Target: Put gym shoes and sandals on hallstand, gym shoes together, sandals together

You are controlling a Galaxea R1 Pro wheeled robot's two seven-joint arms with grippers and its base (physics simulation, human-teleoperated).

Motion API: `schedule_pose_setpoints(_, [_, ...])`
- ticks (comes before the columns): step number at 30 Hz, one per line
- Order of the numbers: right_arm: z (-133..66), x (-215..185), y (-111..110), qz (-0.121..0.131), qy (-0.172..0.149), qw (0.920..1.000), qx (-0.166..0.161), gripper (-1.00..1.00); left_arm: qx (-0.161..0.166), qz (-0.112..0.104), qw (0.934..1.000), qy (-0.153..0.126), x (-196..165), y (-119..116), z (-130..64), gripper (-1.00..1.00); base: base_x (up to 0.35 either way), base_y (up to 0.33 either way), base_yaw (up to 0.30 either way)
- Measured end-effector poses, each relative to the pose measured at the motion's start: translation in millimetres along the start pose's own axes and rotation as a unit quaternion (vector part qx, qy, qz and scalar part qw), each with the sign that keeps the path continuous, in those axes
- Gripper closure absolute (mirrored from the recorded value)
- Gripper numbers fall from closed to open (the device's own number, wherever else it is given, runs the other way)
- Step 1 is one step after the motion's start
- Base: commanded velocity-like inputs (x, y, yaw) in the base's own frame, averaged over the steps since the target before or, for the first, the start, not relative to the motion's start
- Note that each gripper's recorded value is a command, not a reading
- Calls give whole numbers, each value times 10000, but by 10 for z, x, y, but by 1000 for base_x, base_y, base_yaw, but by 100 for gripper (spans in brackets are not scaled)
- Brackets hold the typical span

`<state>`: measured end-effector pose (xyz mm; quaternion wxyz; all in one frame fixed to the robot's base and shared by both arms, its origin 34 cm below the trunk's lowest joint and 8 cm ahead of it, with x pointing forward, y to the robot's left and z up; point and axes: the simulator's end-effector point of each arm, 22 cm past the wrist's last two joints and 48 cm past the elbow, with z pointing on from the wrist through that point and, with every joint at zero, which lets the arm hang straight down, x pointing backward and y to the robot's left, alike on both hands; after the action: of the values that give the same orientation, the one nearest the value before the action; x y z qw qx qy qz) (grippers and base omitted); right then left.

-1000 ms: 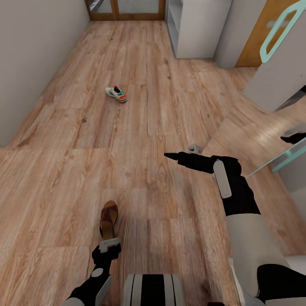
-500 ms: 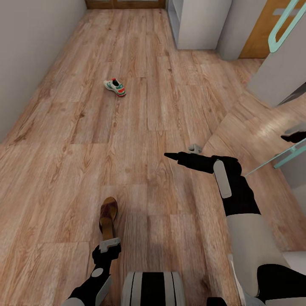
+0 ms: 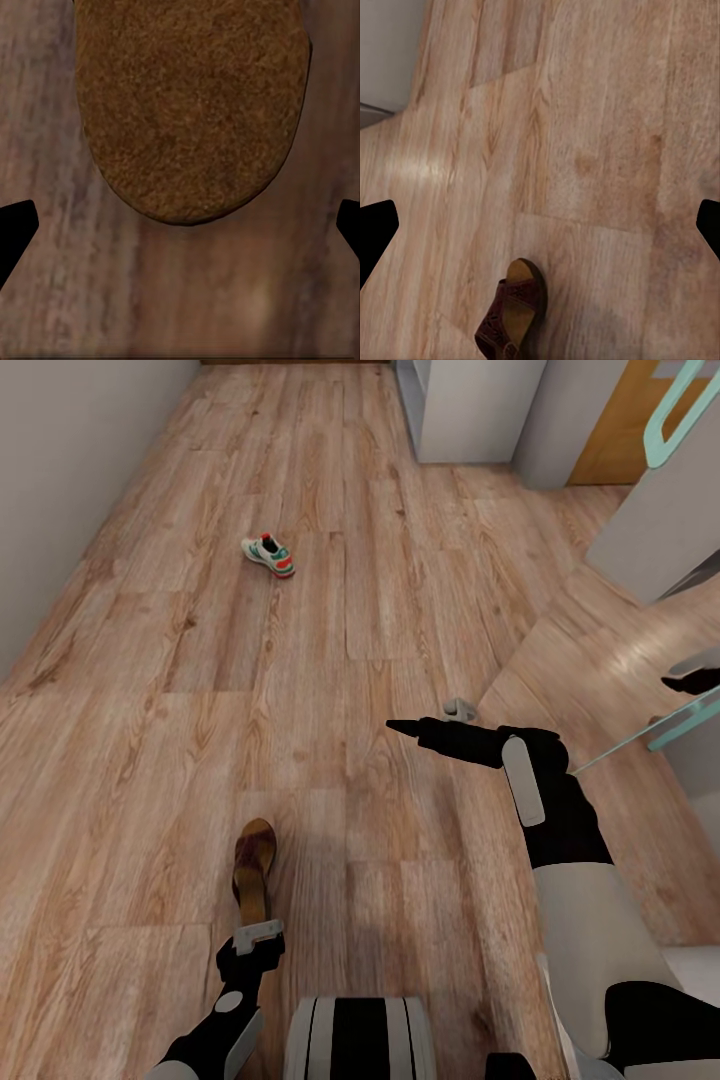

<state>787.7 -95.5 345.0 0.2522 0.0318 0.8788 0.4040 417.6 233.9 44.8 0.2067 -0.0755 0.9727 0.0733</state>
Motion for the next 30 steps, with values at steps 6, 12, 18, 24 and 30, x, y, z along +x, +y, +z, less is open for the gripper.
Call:
schedule_pose_setpoints(6, [9, 13, -14, 11, 10, 10000, 4, -100, -1, 4, 10000, 15, 17, 1, 3, -100, 96, 0, 0])
schedule_pose_setpoints(12, [12, 18, -20, 14, 15, 10000, 7, -100, -1, 4, 10000, 19, 22, 2, 4, -100, 30, 0, 0])
schedule_pose_setpoints(18, [14, 19, -20, 16, 15, 10000, 5, -100, 0, 5, 10000, 20, 23, 0, 5, -100, 8, 0, 0])
schedule_pose_setpoints(24, [13, 18, -20, 15, 14, 10000, 5, -100, -2, 3, 10000, 21, 23, 2, 5, -100, 2, 0, 0])
schedule_pose_setpoints(30, [12, 19, -24, 13, 16, 10000, 11, -100, -2, 3, 10000, 21, 23, 2, 5, -100, 18, 0, 0])
